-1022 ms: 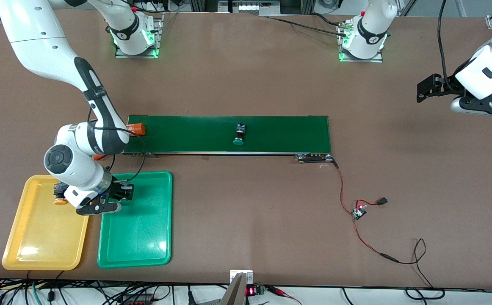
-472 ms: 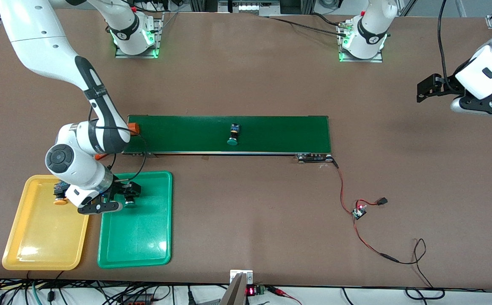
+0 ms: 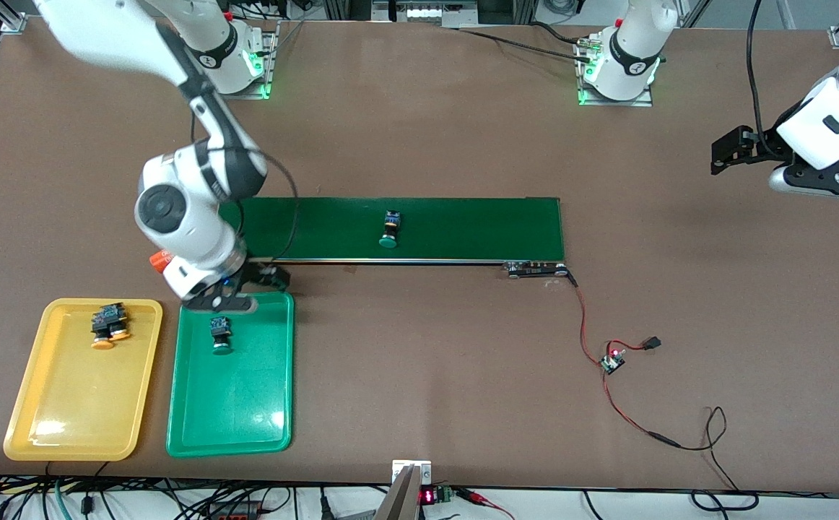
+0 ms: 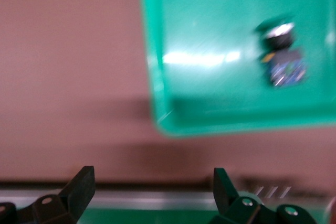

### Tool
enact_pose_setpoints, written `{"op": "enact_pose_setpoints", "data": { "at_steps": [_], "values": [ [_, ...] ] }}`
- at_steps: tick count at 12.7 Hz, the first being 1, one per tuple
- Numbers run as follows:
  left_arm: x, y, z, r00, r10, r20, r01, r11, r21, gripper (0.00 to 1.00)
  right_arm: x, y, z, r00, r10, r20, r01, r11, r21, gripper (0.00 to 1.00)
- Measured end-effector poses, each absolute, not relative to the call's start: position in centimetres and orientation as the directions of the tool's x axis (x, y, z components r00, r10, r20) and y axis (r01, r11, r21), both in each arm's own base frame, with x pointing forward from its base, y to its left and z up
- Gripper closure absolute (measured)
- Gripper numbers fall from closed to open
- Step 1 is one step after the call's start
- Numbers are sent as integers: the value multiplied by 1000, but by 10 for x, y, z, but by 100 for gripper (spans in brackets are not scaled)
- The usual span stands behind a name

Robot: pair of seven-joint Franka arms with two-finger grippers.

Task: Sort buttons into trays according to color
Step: 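Move the right gripper to the belt and grasp the second green button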

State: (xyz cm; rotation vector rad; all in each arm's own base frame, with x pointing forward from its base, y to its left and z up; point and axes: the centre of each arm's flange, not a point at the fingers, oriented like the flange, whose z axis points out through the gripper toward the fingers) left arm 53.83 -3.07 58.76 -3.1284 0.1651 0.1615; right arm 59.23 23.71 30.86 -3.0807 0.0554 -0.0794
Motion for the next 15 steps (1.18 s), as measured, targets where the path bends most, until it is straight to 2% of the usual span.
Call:
{"op": "enact_pose_setpoints", "data": {
  "at_steps": [2,6,11,15],
  "values": [
    [538,-31,588,989,-105,-103,-105,-994,1,0,563,279,326,999,-30,42,-27,-997,-77,0],
    [538,-31,588,989,-105,-103,-105,-994,1,0,537,318,325,998,-54,26,-52,-995,-86,0],
    [538,-31,588,989,-105,-103,-105,-994,1,0,495,368,306,998,-55,-14,-56,-996,-65,0],
    [538,-31,588,989,-105,-103,-105,-994,1,0,473,381,285,998,-53,-13,-53,-999,-4,0]
  ]
}}
